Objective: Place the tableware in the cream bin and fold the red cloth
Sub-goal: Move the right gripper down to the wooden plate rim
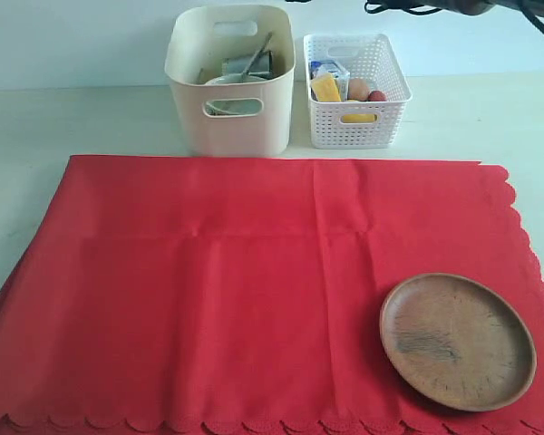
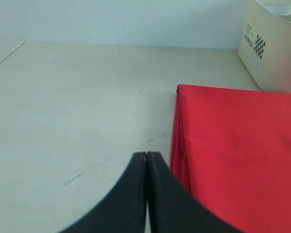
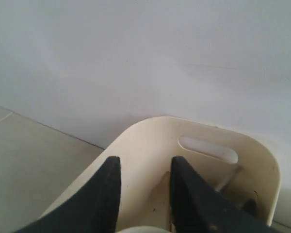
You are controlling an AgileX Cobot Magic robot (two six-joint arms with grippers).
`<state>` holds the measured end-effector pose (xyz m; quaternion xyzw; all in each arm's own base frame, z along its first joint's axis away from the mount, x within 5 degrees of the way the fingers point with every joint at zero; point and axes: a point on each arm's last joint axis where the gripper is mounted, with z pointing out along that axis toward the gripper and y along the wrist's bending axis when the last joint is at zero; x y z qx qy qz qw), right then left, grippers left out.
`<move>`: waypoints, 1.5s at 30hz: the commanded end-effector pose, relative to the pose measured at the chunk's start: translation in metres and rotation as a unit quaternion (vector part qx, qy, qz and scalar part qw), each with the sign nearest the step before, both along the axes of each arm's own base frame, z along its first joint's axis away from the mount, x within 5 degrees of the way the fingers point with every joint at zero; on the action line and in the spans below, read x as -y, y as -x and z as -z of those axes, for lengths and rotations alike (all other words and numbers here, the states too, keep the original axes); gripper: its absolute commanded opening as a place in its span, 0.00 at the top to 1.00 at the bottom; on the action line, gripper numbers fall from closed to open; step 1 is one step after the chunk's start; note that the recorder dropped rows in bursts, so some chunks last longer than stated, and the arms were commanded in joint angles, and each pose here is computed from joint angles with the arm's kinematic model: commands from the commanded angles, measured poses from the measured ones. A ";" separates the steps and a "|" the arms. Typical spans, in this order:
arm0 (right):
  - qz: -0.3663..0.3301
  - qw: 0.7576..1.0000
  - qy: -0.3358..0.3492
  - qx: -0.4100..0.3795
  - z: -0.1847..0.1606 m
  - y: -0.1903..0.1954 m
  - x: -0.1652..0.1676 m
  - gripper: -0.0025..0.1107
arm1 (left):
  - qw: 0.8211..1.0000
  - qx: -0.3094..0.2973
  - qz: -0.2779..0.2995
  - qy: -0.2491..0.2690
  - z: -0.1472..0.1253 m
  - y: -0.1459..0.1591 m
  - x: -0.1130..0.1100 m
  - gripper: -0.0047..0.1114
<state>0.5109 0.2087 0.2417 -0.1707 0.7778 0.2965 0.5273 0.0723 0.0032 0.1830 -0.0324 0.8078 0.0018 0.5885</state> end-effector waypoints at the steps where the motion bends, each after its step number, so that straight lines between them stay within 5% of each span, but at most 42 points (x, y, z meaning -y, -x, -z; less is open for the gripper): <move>1: -0.059 0.996 0.072 -0.002 -0.015 0.010 0.013 0.67 | 1.000 0.000 0.000 0.003 0.000 -0.001 0.000 0.95; 8: -0.029 0.951 0.236 -0.199 -0.052 0.051 0.071 0.74 | 1.000 0.000 0.000 0.003 0.000 -0.001 0.000 0.95; 16: -0.045 0.920 0.262 -0.287 -0.070 0.107 0.085 0.98 | 1.000 0.000 0.000 0.003 0.000 -0.001 0.000 0.95; 25: -0.025 0.893 0.311 -0.325 -0.040 0.184 0.113 0.98 | 1.000 0.000 0.000 0.003 0.000 -0.001 0.000 0.95; 39: 0.010 0.796 0.383 -0.468 0.061 0.266 0.147 0.98 | 1.000 0.000 0.000 0.003 0.000 -0.001 0.000 0.95; 45: 0.105 0.789 0.389 -0.464 0.073 0.268 0.159 0.83 | 1.000 0.000 0.000 0.003 0.000 -0.001 0.000 0.95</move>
